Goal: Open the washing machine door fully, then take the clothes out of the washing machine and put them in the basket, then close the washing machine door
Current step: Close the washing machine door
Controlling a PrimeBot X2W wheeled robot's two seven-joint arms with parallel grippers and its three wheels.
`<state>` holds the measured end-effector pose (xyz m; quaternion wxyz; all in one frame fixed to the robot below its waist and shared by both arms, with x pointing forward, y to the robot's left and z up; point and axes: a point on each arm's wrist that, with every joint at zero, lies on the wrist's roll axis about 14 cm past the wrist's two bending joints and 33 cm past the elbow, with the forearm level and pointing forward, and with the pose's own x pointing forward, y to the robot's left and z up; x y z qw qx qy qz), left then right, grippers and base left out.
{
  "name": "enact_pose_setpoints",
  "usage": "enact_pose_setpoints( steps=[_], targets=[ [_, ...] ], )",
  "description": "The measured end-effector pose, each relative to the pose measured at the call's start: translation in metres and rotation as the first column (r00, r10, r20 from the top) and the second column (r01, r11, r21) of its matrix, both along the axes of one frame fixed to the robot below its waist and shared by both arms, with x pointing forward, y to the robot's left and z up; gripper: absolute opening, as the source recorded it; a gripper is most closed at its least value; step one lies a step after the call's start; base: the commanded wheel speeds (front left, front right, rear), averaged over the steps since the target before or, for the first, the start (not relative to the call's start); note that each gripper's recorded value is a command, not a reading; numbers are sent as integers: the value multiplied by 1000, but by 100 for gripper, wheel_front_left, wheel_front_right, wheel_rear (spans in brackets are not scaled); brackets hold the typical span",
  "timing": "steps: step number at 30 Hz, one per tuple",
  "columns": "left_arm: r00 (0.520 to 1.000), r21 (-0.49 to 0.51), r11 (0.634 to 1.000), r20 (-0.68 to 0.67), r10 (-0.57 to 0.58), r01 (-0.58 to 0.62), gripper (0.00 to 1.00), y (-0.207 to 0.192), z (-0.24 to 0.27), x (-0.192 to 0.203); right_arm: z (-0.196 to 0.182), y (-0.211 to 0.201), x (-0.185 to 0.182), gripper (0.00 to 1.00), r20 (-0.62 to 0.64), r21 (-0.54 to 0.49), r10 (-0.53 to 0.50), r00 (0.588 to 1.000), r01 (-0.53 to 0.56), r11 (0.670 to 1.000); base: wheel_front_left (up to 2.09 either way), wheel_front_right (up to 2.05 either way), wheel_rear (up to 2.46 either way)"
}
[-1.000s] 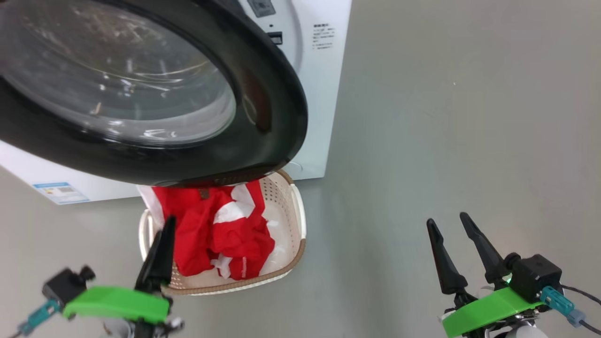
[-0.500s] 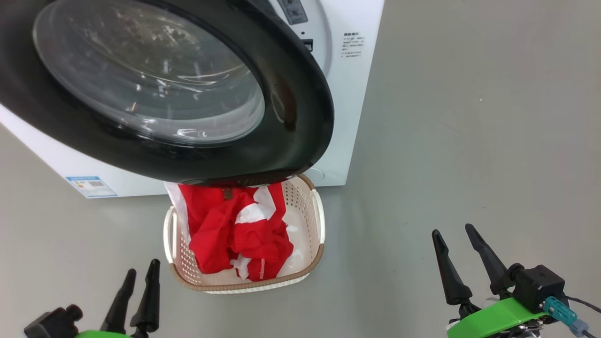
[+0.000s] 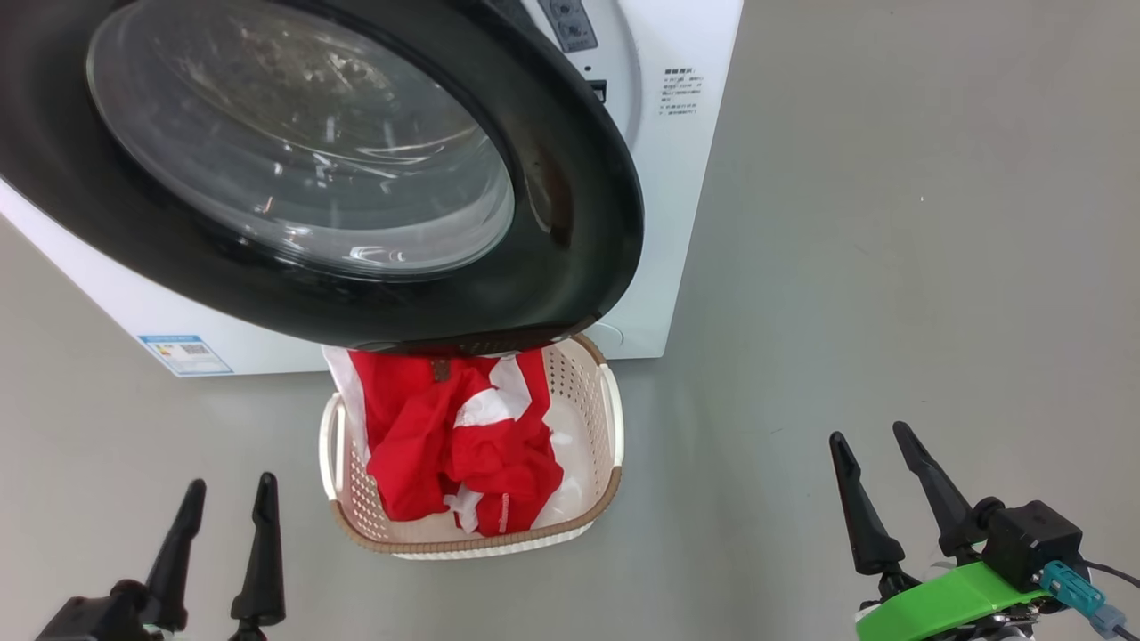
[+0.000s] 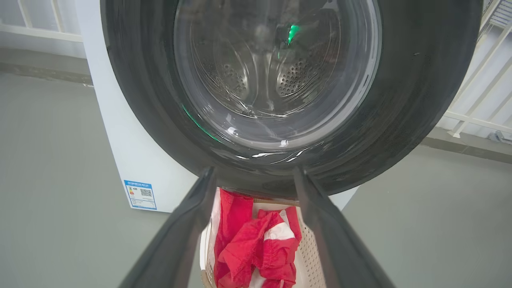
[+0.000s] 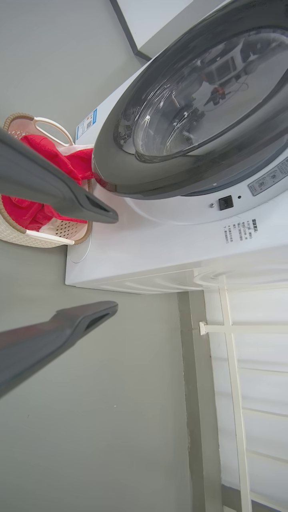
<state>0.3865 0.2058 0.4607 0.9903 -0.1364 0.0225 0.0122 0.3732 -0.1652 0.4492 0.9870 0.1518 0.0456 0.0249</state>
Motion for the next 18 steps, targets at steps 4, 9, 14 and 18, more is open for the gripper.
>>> enact_pose_setpoints(
  steps=[4,9,14,18],
  targets=[
    [999,52,999,32,-3,2,100,-2,11,-2,3,-1,0,100,8,0,-4,1000,4,1000,0,0,0],
    [1000,69,998,8,-8,8,100,-5,4,-11,5,-1,-1,100,14,0,-4,1000,4,1000,0,0,0],
    [1000,56,998,11,-4,4,100,-7,5,-13,5,-2,-3,100,15,-2,-4,1000,4,1000,0,0,0],
    [1000,52,999,15,0,0,100,-7,6,-14,3,-1,-7,100,6,-2,-2,1000,2,1000,0,0,0]
  ],
)
